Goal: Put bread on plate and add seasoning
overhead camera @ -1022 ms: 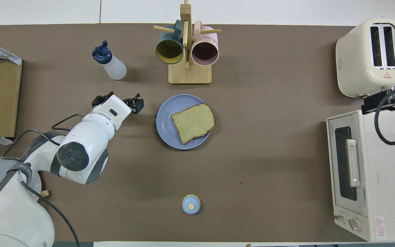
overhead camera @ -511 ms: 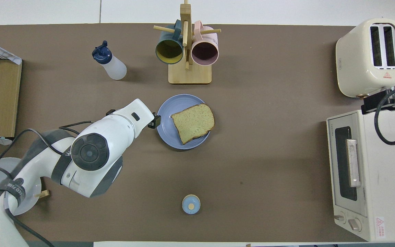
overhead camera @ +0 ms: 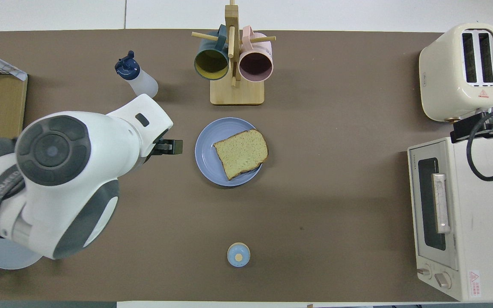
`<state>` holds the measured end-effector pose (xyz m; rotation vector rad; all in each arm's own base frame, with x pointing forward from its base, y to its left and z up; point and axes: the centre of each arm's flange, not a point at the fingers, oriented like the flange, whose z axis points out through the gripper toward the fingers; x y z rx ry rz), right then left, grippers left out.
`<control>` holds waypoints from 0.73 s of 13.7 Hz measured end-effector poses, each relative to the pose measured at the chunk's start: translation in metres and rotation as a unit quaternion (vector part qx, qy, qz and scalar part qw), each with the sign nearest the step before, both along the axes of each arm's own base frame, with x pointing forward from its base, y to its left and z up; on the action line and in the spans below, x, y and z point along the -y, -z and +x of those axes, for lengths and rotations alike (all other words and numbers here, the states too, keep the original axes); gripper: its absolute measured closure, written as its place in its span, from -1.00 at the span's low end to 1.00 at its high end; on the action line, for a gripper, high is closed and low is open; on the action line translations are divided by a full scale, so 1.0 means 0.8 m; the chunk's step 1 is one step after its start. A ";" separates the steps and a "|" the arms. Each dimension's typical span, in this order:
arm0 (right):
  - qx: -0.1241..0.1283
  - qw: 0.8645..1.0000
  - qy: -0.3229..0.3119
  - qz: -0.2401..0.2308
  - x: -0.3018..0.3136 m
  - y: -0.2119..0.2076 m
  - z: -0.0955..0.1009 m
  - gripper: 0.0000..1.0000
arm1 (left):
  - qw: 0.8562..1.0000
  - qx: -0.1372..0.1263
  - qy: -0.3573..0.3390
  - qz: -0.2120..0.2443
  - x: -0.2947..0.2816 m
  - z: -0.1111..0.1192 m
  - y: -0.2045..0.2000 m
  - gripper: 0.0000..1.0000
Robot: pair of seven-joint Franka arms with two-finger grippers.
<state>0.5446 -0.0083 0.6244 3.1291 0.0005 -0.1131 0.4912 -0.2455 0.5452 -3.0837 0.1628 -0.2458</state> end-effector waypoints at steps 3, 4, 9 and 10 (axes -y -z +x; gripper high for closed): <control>-0.001 1.000 -0.005 0.000 -0.007 0.001 0.000 -1.00 | 0.999 -0.007 -0.040 0.002 -0.058 0.016 -0.052 -1.00; -0.001 1.000 -0.006 0.000 -0.009 0.001 0.000 -1.00 | 0.999 -0.005 -0.049 0.002 -0.076 0.023 -0.063 -1.00; -0.001 1.000 -0.007 0.000 -0.009 0.001 0.000 -1.00 | 0.999 -0.018 -0.036 0.018 -0.177 0.045 -0.091 -1.00; -0.001 1.000 -0.007 0.000 -0.009 0.001 0.000 -1.00 | 0.999 -0.021 -0.033 0.021 -0.204 0.049 -0.093 -1.00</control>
